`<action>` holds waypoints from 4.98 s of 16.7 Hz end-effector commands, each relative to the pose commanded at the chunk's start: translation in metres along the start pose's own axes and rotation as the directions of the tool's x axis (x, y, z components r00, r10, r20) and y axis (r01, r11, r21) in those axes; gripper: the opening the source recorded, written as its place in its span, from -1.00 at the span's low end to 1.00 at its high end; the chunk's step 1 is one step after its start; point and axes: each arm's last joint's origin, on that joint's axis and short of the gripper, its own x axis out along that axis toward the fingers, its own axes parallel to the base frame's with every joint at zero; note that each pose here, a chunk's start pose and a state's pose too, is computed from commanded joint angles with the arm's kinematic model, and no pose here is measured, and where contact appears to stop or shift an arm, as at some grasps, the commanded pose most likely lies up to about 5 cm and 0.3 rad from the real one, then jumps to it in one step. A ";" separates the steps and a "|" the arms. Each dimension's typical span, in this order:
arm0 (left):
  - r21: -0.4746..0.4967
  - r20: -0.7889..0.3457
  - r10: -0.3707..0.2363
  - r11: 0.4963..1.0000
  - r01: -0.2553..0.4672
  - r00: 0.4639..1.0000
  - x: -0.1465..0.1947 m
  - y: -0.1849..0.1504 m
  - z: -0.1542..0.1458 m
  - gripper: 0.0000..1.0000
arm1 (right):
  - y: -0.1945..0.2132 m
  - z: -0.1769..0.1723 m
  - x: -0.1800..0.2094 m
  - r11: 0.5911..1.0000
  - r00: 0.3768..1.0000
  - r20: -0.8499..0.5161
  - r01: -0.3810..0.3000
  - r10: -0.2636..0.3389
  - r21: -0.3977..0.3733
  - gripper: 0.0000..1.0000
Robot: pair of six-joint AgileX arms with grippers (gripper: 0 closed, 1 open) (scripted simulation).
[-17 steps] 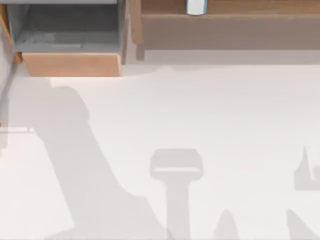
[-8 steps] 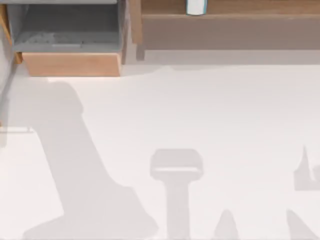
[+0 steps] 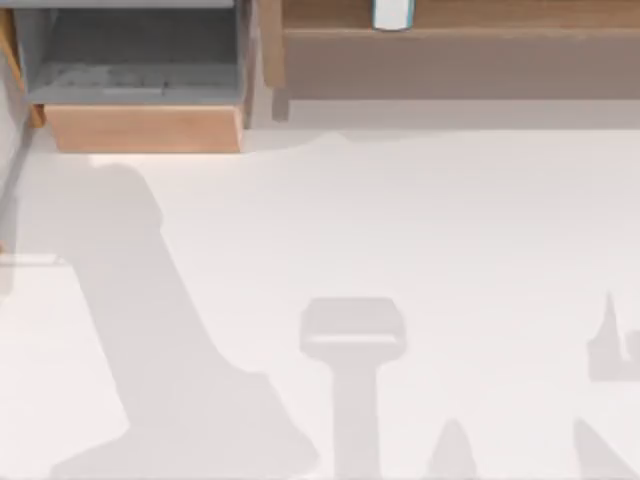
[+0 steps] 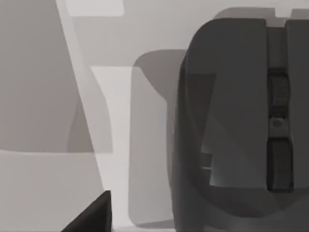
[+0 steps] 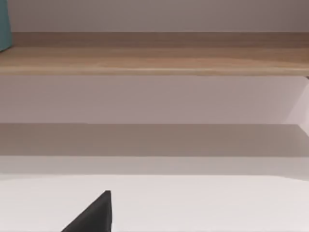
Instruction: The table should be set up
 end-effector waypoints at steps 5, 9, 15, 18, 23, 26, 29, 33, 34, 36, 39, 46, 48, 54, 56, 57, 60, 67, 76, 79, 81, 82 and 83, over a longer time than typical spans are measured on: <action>-0.002 0.001 0.001 1.000 -0.001 1.000 0.009 0.000 0.000 1.00 | 0.000 0.000 0.000 1.000 1.000 0.000 0.000 0.000 0.000 1.00; -0.002 0.007 0.006 1.000 -0.006 1.000 0.019 -0.002 0.003 1.00 | 0.000 0.000 0.000 1.000 1.000 0.000 0.000 0.000 0.000 1.00; 0.000 0.001 0.002 1.000 -0.002 1.000 0.025 -0.003 0.004 0.85 | 0.000 0.000 0.000 1.000 1.000 0.000 0.000 0.000 0.000 1.00; 0.000 0.001 0.002 1.000 -0.002 1.000 0.025 -0.003 0.004 0.40 | 0.000 0.000 0.000 1.000 1.000 0.000 0.000 0.000 0.000 1.00; 0.000 0.001 0.002 1.000 -0.002 1.000 0.025 -0.003 0.004 -0.36 | 0.000 0.000 0.000 1.000 1.000 0.000 0.000 0.000 0.000 1.00; 0.000 0.001 0.002 1.000 -0.002 1.000 0.025 -0.003 0.004 -0.81 | 0.000 0.000 0.000 1.000 1.000 0.000 0.000 0.000 0.000 1.00; 0.000 0.001 0.002 1.000 -0.002 1.000 0.025 -0.003 0.004 -1.00 | 0.000 0.000 0.000 1.000 1.000 0.000 0.000 0.000 0.000 1.00; 0.000 0.001 0.002 1.000 -0.002 1.000 0.025 -0.003 0.004 -1.00 | 0.000 0.000 0.000 1.000 1.000 0.000 0.000 0.000 0.000 1.00; 0.000 0.001 0.002 1.000 -0.002 1.000 0.025 -0.003 0.004 -1.00 | 0.000 0.000 0.000 1.000 1.000 0.000 0.000 0.000 0.000 1.00; -0.001 0.003 0.004 1.000 -0.004 1.000 0.024 -0.002 0.003 -1.00 | 0.000 0.000 0.000 1.000 1.000 0.000 0.000 0.000 0.000 1.00; 0.004 0.013 0.016 1.000 -0.016 1.000 0.014 -0.001 0.001 -1.00 | 0.000 0.000 0.000 1.000 1.000 0.000 0.000 0.000 0.000 1.00; 0.093 0.185 0.129 0.985 -0.148 0.974 -0.088 -0.013 -0.020 -1.00 | 0.000 0.000 0.000 1.000 1.000 0.000 0.000 0.000 0.000 1.00; 0.104 0.240 0.169 0.975 -0.198 0.956 -0.123 -0.016 -0.039 -1.00 | 0.000 0.000 0.000 1.000 1.000 0.000 0.000 0.000 0.000 1.00; 0.046 0.183 0.198 0.977 -0.210 0.963 -0.143 -0.020 -0.124 -1.00 | 0.000 0.000 0.000 1.000 1.000 0.000 0.000 0.000 0.000 1.00; 0.012 0.117 0.172 0.985 -0.174 0.978 -0.123 -0.027 -0.152 -1.00 | 0.000 0.000 0.000 1.000 1.000 0.000 0.000 0.000 0.000 1.00; -0.007 0.079 0.151 0.989 -0.151 0.985 -0.109 -0.031 -0.164 -1.00 | 0.000 0.000 0.000 1.000 1.000 0.000 0.000 0.000 0.000 1.00; -0.069 -0.017 0.084 0.994 -0.085 0.996 -0.066 -0.051 -0.199 -1.00 | 0.000 0.000 0.000 1.000 1.000 0.000 0.000 0.000 0.000 1.00; -0.184 -0.032 0.019 0.983 -0.024 0.999 -0.018 -0.096 -0.252 -1.00 | 0.000 0.000 0.000 1.000 1.000 0.000 0.000 0.000 0.000 1.00; -0.193 -0.006 0.017 0.981 -0.018 1.000 -0.015 -0.101 -0.257 -1.00 | 0.000 0.000 0.000 1.000 1.000 0.000 0.000 0.000 0.000 1.00; -0.157 0.025 0.021 0.987 -0.017 0.999 -0.016 -0.104 -0.252 -1.00 | 0.000 0.000 0.000 1.000 1.000 0.000 0.000 0.000 0.000 1.00; -0.119 0.056 0.023 0.993 -0.016 0.998 -0.017 -0.108 -0.248 -1.00 | 0.000 0.000 0.000 1.000 1.000 0.000 0.000 0.000 0.000 1.00; -0.100 0.074 0.025 0.995 -0.018 0.997 -0.018 -0.109 -0.246 -1.00 | 0.000 0.000 0.000 1.000 1.000 0.000 0.000 0.000 0.000 1.00; -0.082 0.093 0.029 0.996 -0.021 0.995 -0.019 -0.110 -0.243 -1.00 | 0.000 0.000 0.000 1.000 1.000 0.000 0.000 0.000 0.000 1.00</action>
